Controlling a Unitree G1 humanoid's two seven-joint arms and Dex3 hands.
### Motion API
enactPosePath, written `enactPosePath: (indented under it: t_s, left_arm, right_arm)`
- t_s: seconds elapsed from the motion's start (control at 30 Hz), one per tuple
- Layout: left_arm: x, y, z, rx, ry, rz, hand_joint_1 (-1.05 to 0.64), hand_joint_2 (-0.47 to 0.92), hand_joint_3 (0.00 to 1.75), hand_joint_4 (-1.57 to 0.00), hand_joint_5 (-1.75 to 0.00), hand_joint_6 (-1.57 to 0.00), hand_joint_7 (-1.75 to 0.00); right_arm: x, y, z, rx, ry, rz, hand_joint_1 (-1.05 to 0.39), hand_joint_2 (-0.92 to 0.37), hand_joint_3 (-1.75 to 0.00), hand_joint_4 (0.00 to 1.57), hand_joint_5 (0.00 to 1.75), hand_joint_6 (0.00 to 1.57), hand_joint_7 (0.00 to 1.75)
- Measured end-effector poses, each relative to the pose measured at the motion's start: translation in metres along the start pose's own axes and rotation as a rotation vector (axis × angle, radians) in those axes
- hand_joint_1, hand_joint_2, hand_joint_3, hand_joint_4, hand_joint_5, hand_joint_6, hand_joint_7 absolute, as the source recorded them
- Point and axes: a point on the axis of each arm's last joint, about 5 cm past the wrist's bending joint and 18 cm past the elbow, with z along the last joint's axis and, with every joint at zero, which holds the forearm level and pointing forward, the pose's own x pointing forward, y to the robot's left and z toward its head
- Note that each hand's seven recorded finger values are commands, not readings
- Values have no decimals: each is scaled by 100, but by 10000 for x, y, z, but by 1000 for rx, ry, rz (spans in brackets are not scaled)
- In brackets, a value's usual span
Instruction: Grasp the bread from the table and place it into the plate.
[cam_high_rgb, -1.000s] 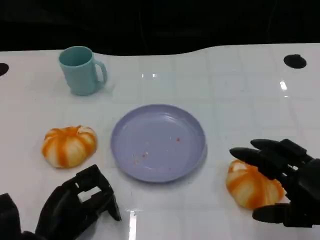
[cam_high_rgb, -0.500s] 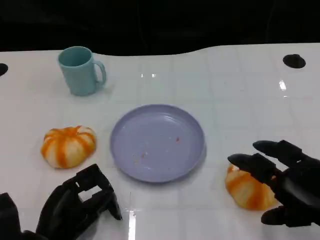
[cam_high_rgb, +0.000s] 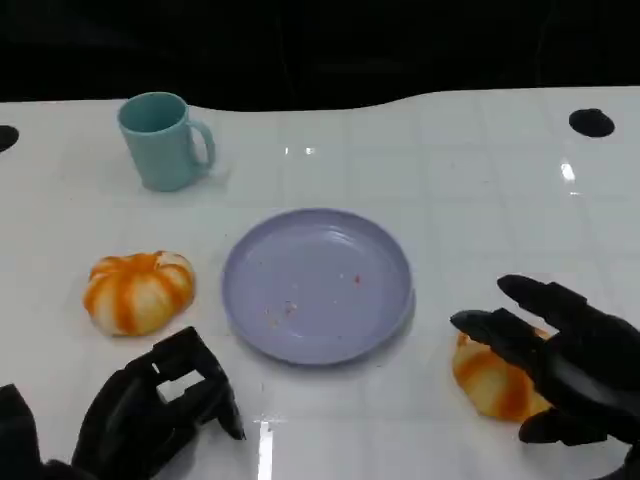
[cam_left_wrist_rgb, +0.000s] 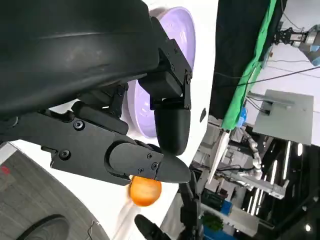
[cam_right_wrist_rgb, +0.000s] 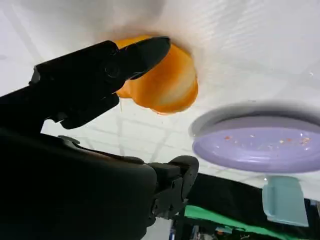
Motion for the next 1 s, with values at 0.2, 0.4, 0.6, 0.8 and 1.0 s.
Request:
enactPosePath:
  t_s: [0.2, 0.4, 0.6, 0.8, 1.0]
  left_arm:
    - [1, -3, 1, 1, 0, -3, -63, 92, 9, -71, -175, -66, -144]
    - [3, -9, 7, 3, -3, -6, -62, 92, 8, -70, -174, -66, -141]
    - [5, -11, 11, 2, -4, -7, -64, 92, 8, -70, -174, -67, -141]
    - [8, -14, 14, -1, 1, -7, -63, 92, 9, -70, -175, -66, -143]
    - [7, -13, 18, 6, 1, -8, -63, 92, 10, -70, -175, -65, -146]
  right_arm:
    - [35, 81, -25, 5, 31, 37, -43, -76, 0, 2, 1, 0, 45]
    - [89, 174, -86, 7, 60, 67, -43, -77, 0, 3, 4, 0, 53]
    - [145, 235, -147, 8, 73, 63, -39, -78, -1, 1, 6, 0, 54]
    - [167, 287, -180, 22, 78, 31, -18, -83, -2, 10, 156, 17, 101]
    - [205, 320, -221, 77, 51, -51, -7, -61, -90, 146, 171, 120, 130]
